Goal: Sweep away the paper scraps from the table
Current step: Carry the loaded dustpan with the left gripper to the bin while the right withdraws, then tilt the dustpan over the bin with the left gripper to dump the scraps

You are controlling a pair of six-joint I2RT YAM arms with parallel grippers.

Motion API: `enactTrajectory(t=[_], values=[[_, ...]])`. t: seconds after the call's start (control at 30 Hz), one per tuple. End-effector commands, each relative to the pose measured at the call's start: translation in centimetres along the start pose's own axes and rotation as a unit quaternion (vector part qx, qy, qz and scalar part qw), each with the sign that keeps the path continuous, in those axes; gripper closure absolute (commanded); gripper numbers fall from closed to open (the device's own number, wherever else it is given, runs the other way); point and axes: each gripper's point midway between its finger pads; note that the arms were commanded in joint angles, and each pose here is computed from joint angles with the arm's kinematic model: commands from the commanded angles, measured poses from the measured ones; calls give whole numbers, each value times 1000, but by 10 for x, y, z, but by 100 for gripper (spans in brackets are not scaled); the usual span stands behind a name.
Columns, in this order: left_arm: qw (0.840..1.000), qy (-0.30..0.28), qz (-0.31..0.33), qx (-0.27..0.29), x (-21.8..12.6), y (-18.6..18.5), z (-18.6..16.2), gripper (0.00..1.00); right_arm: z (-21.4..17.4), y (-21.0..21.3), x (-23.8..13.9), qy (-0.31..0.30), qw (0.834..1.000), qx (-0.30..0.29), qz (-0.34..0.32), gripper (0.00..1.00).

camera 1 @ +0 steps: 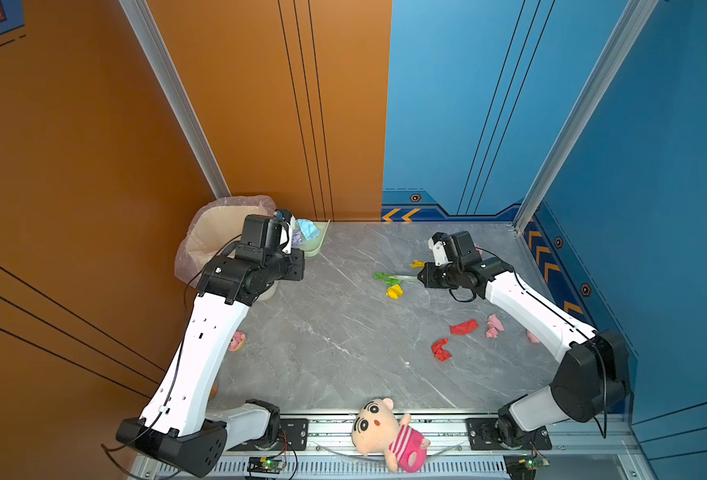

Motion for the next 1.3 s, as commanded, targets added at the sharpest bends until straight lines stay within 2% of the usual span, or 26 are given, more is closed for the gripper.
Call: enactTrajectory(t=[0.0, 0.4, 0.8, 1.0, 1.27], values=[[1000, -8, 8, -7, -14, 15, 6, 73, 4, 1, -3, -14, 1000, 5, 7, 100], [994, -10, 13, -105, 0, 75, 26, 75, 5, 2, 5, -8, 1000, 6, 18, 100], [990, -9, 29, -138, 6, 104, 29, 77, 2, 4, 9, -1, 1000, 11, 25, 100], [987, -24, 36, -154, -1, 115, 33, 78, 2, 4, 8, -2, 1000, 11, 26, 100], [974, -35, 35, -221, -5, 142, 33, 79, 1, 5, 9, 1, 999, 13, 30, 100]])
Point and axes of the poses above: each gripper's point midway between its finger pads, its own x axis out along the fingers, its own y axis along the line the jaws close on, z = x × y, and after that the axes turned 1 degree about x, right-handed
